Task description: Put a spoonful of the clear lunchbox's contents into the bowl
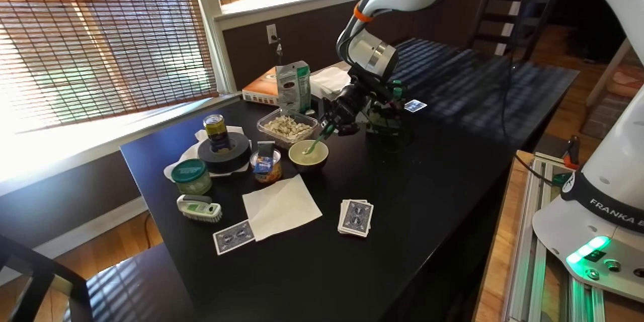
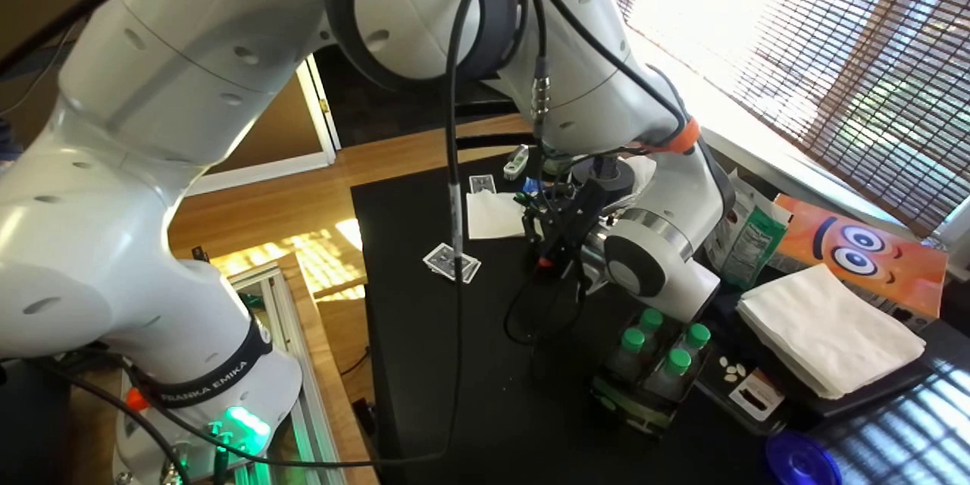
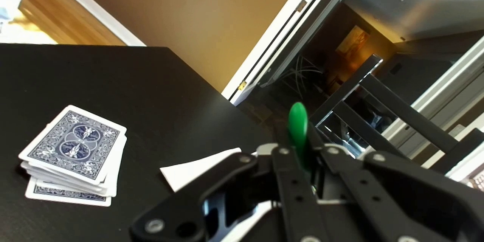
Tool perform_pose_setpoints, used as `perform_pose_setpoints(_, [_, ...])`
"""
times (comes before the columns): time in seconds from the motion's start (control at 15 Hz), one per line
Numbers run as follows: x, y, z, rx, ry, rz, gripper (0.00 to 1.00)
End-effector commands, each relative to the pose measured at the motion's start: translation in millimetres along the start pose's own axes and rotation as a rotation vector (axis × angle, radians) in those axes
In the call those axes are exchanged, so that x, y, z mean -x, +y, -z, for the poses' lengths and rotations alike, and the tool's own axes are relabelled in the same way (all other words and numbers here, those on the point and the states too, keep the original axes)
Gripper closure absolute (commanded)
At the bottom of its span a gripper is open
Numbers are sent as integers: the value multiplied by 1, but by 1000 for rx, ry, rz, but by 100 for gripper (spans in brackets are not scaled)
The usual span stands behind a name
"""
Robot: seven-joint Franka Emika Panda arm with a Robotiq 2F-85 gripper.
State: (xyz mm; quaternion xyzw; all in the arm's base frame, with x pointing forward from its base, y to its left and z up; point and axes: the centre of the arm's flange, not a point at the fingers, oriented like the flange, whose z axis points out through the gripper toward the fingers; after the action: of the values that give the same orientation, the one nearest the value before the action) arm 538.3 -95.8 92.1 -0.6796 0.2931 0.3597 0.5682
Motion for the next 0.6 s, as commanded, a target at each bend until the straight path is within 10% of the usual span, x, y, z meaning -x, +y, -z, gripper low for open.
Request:
perform_pose_setpoints(0.0, [-16, 6, 7, -18, -45, -61, 97])
perform_pose_setpoints(0.47, [-27, 11, 11, -2, -33, -62, 97])
perform_pose_setpoints(0.53, [-26, 10, 11, -4, -34, -65, 64])
